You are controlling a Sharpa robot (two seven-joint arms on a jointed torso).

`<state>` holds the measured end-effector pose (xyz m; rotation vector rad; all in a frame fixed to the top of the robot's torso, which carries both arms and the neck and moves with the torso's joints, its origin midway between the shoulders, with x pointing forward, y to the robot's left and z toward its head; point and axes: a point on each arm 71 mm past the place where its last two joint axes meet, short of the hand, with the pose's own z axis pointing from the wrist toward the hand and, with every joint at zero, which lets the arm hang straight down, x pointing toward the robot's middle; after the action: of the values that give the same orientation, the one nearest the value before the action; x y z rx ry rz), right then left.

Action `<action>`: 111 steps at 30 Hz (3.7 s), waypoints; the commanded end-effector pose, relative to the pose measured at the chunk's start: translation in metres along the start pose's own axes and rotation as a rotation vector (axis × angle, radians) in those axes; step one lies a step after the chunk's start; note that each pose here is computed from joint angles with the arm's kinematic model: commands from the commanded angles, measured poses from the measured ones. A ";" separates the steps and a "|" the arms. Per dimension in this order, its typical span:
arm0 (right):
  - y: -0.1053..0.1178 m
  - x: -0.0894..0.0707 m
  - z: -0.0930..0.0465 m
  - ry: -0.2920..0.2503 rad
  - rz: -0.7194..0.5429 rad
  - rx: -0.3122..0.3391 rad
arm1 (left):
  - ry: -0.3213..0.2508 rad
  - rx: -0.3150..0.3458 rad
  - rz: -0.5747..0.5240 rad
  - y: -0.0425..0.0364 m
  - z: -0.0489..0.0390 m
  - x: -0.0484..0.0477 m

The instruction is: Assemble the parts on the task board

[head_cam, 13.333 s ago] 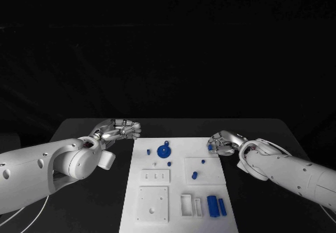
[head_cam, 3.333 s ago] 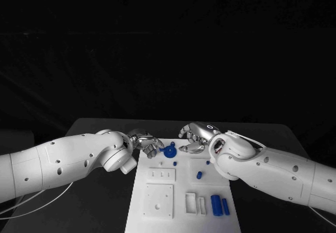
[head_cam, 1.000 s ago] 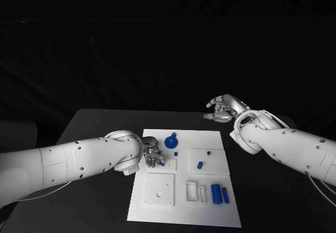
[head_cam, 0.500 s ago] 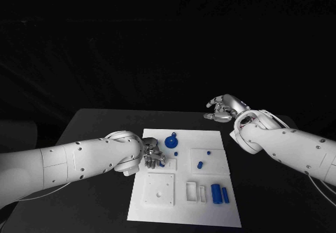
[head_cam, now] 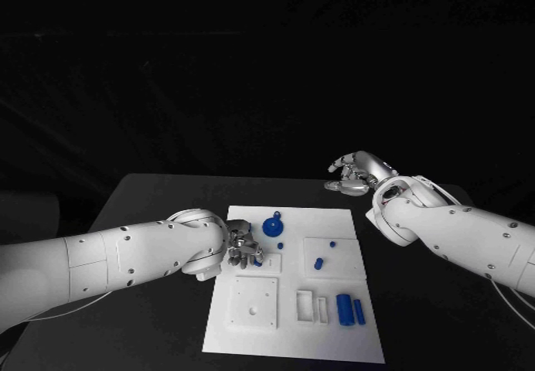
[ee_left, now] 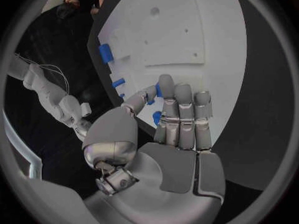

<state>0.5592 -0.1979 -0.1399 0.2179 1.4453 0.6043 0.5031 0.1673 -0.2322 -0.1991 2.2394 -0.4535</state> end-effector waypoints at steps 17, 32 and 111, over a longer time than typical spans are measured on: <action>0.000 0.001 0.000 0.014 -0.004 -0.007 | -0.054 -0.005 -0.017 -0.0003 -0.0008 -0.0014; -0.001 0.000 0.000 0.017 -0.006 -0.003 | -0.026 -0.005 -0.005 -0.0007 -0.0002 0.0018; -0.001 0.001 0.000 0.027 -0.007 -0.002 | 0.021 -0.010 0.032 -0.0035 0.0087 0.0106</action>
<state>0.5598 -0.1991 -0.1412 0.2153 1.4613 0.6003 0.5062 0.1635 -0.2394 -0.2044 2.2347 -0.4276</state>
